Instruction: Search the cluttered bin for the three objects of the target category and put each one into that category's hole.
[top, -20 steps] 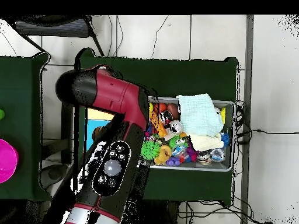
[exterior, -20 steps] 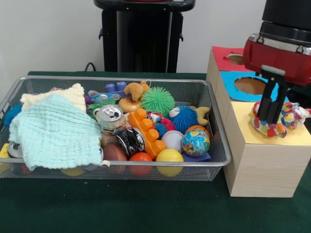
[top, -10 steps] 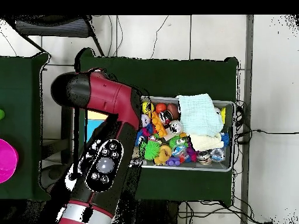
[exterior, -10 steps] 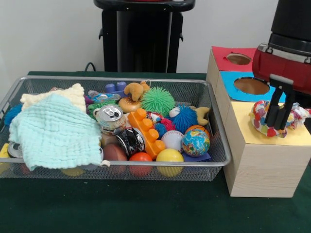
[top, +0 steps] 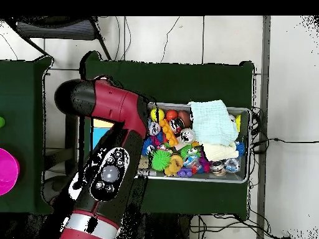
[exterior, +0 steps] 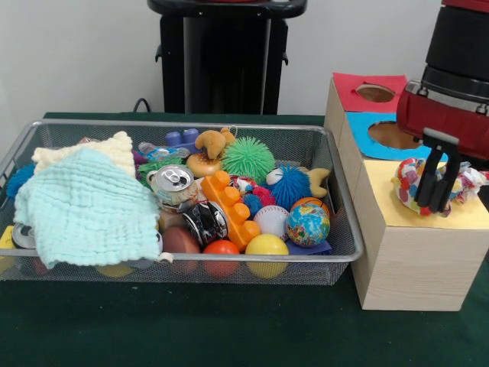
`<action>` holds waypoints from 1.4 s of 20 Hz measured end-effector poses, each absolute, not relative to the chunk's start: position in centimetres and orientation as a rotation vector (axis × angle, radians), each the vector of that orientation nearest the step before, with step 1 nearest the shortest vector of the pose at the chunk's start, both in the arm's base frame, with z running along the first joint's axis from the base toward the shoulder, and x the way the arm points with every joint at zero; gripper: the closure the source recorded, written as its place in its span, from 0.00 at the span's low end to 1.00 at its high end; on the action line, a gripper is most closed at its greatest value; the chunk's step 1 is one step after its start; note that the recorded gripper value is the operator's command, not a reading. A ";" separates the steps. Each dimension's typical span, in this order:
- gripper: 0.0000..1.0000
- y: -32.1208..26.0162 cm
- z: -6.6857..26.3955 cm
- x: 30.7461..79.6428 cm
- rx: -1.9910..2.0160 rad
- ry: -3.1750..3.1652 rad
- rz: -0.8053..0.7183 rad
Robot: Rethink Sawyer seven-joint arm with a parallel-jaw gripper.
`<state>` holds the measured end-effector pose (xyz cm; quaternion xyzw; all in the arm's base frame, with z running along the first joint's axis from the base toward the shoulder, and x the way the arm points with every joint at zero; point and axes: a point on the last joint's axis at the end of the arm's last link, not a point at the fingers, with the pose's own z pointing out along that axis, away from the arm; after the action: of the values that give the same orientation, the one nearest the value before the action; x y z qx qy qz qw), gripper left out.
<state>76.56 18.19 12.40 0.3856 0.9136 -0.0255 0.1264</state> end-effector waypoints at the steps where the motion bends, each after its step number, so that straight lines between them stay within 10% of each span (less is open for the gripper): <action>1: 1.00 18.2 12.3 76.5 1.122 2.661 -0.075; 28: 1.00 22.7 13.2 75.2 1.098 2.705 -0.019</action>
<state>75.17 22.67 13.20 0.3737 0.9209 -0.0064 0.1111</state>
